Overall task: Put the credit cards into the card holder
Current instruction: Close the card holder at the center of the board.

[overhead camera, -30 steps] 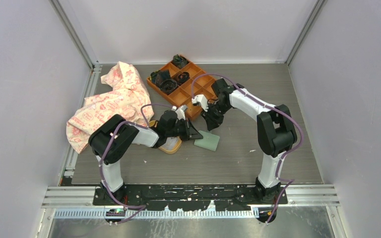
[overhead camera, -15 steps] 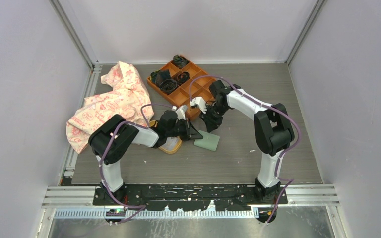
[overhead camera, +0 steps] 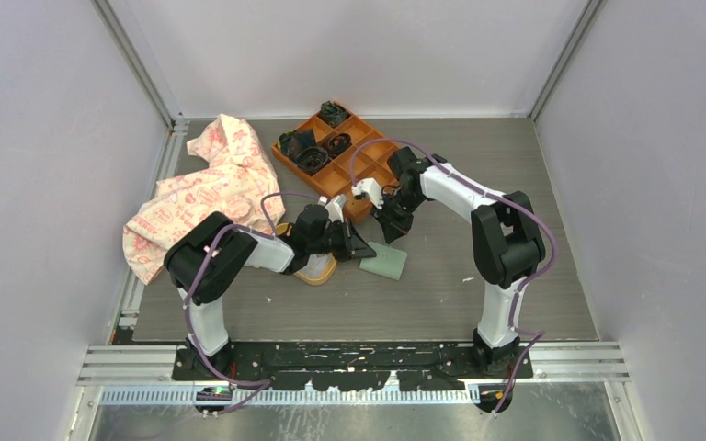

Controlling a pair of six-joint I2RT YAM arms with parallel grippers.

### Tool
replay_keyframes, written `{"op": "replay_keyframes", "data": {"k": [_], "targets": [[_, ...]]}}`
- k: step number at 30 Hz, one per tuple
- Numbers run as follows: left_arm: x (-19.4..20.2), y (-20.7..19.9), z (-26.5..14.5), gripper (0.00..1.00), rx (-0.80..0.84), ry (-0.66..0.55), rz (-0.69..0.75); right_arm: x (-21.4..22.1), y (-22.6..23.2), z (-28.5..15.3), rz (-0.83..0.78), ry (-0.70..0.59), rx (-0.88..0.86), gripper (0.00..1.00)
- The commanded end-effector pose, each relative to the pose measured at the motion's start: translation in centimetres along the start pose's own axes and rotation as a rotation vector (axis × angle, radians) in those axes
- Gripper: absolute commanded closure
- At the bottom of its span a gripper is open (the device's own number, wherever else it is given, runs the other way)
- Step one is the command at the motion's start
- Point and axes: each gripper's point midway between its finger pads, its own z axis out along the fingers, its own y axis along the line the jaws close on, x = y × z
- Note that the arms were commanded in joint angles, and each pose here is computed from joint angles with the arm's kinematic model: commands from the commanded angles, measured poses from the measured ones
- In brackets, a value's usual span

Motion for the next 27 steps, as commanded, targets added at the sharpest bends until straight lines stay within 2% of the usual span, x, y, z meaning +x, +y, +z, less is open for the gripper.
{"op": "replay_keyframes", "data": {"k": [1,7,18,27], "targets": [[-0.3,0.0,0.3,0.97,0.005,-0.003,0.019,-1.7,0.8,-1.6,-0.06,-0.053,-0.001,0.99],[-0.3,-0.1,0.3,0.98,0.011,-0.003,0.012,-1.7,1.5,-2.1,-0.089,-0.082,0.013,0.99],[-0.4,-0.6,0.2,0.99,0.025,-0.003,0.01,-0.9,3.5,-0.3,-0.135,-0.052,0.023,0.99],[-0.1,-0.6,0.1,0.99,0.038,-0.004,0.002,-0.3,3.7,0.5,-0.114,-0.042,0.047,0.99]]}}
